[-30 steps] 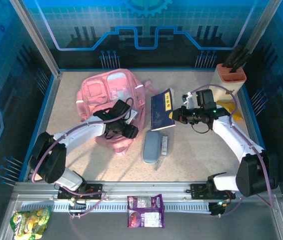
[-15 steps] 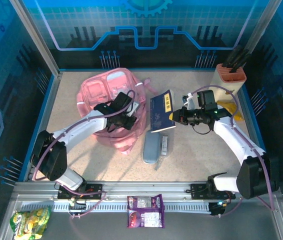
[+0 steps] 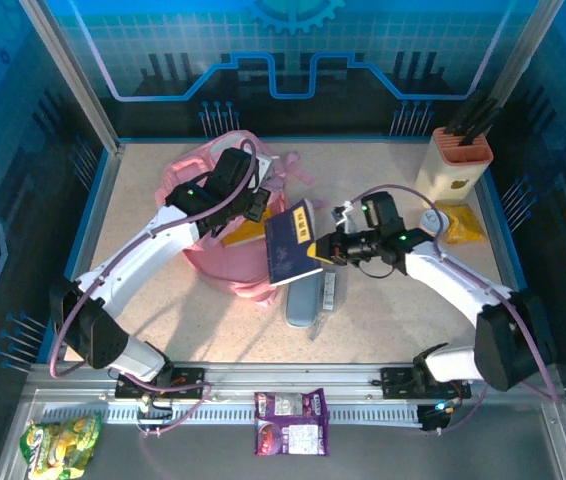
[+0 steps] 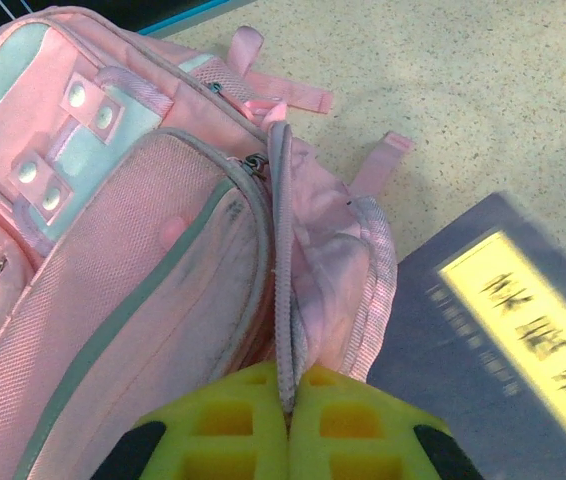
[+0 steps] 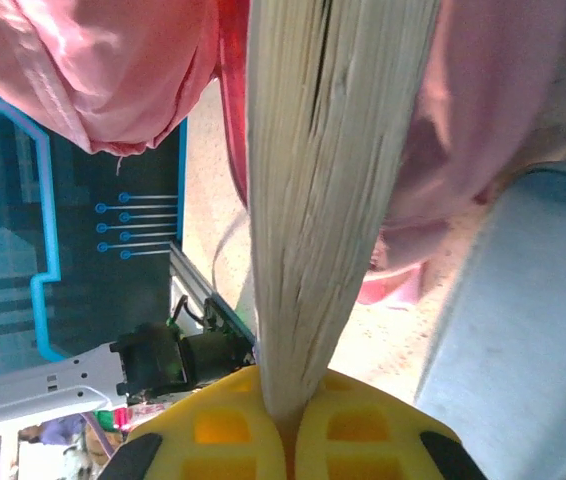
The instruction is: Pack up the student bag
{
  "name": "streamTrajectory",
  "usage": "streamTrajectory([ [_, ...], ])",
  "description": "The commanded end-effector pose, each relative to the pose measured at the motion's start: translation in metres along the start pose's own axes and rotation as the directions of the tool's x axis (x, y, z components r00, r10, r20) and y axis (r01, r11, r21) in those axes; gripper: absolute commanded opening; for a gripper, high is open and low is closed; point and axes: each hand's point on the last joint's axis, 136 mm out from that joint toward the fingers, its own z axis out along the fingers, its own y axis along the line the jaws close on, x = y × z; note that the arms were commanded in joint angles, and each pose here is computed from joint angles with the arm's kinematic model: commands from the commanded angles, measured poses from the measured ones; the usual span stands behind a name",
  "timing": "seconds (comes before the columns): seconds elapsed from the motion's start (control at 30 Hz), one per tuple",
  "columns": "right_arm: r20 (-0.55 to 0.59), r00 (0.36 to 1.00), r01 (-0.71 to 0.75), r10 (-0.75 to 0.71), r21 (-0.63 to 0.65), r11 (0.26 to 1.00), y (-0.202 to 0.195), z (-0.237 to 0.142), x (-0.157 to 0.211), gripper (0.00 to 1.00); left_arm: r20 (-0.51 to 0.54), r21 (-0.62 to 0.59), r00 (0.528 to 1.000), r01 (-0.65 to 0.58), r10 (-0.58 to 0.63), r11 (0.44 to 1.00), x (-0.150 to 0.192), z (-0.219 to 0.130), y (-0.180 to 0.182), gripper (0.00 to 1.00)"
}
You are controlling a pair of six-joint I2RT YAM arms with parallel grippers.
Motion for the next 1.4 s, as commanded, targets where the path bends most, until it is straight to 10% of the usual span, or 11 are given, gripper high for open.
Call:
streamTrajectory([
  [0.0,0.056,0.996,0.072,-0.067,-0.088,0.993,0.034,0.022,-0.024,0.0,0.164,0.009,0.986,0.03,-0.031,1.0,-0.05,-0.027,0.0,0.0],
  [0.4,0.103,0.994,0.047,-0.042,-0.046,0.998,0.017,0.111,-0.102,0.02,0.182,0.001,0.98,0.08,-0.079,0.997,-0.056,-0.032,0.007,0.0],
  [0.8,0.035,0.985,0.156,-0.168,0.225,0.962,-0.02,0.099,-0.095,0.56,0.171,0.025,0.978,0.118,-0.121,0.993,-0.047,-0.028,0.009,0.0],
  [1.13,-0.067,0.976,0.216,-0.206,0.289,0.933,-0.033,0.111,-0.035,0.33,0.173,0.067,0.972,0.152,-0.162,0.986,-0.044,-0.028,0.006,0.0],
  [1.37,0.015,0.963,0.249,-0.268,0.32,0.914,-0.033,0.134,-0.067,0.19,0.154,0.074,0.972,0.166,-0.176,0.983,-0.042,-0.027,0.005,0.0],
])
